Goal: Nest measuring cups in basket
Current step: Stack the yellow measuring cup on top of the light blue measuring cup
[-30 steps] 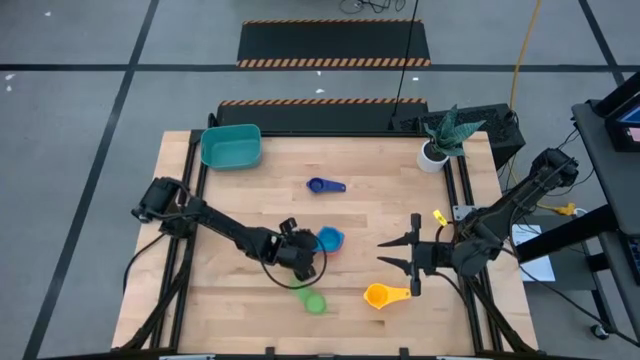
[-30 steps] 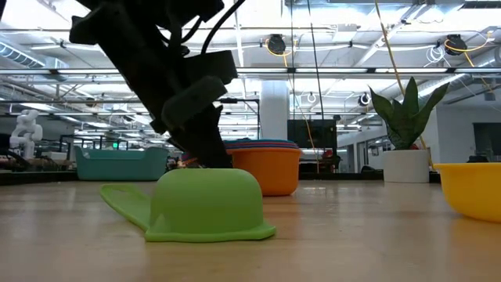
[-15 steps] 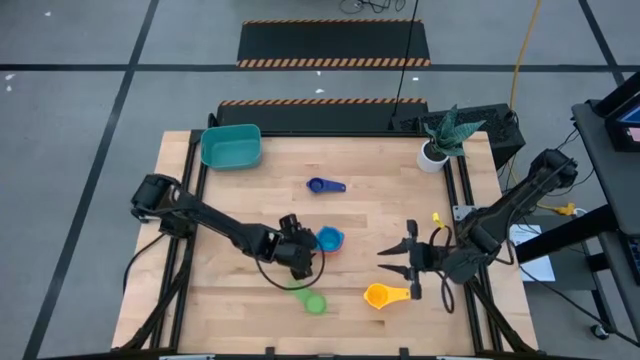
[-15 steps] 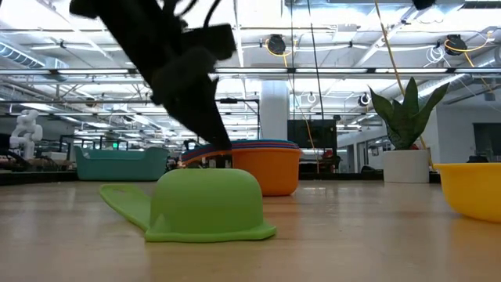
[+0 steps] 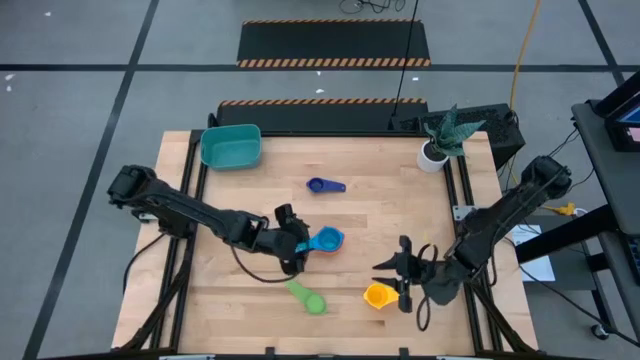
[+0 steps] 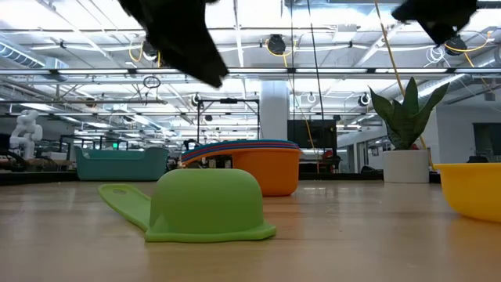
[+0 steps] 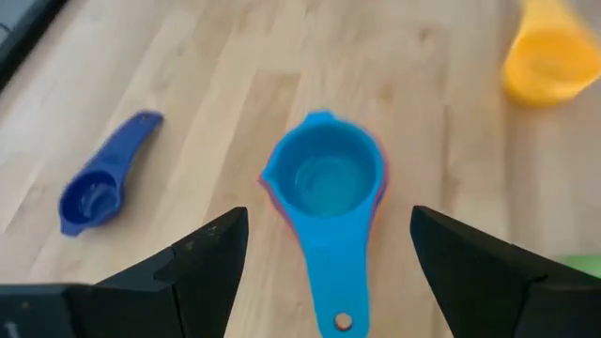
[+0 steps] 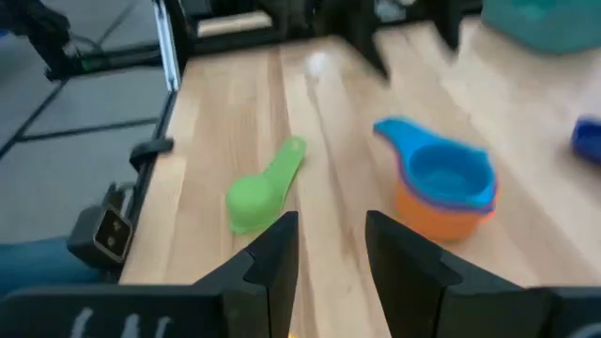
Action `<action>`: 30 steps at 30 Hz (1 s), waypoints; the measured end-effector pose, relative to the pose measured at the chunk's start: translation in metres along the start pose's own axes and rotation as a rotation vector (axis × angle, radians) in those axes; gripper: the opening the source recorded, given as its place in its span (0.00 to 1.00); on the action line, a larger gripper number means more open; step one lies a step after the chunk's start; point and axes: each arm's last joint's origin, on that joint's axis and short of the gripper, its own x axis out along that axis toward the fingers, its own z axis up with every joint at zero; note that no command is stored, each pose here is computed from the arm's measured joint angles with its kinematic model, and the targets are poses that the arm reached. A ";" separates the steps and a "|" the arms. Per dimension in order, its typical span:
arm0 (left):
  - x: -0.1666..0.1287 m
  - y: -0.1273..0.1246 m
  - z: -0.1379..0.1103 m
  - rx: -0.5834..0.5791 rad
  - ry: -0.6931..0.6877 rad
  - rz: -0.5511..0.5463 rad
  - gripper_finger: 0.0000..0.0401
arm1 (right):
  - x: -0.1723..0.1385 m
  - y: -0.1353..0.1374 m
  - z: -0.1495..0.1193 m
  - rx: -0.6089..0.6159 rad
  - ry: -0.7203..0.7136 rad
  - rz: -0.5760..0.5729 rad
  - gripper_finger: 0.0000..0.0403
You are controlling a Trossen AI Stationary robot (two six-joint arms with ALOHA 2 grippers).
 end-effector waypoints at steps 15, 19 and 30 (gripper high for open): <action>-0.032 -0.039 -0.011 -0.033 -0.034 -0.133 0.75 | 0.043 0.035 -0.015 0.188 -0.087 0.070 0.29; -0.046 -0.058 -0.017 -0.053 -0.049 -0.196 0.75 | 0.046 0.053 -0.005 0.176 -0.083 0.081 0.29; -0.068 -0.088 -0.030 -0.058 -0.106 -0.269 0.75 | 0.043 0.073 -0.023 -0.016 0.137 -0.056 0.29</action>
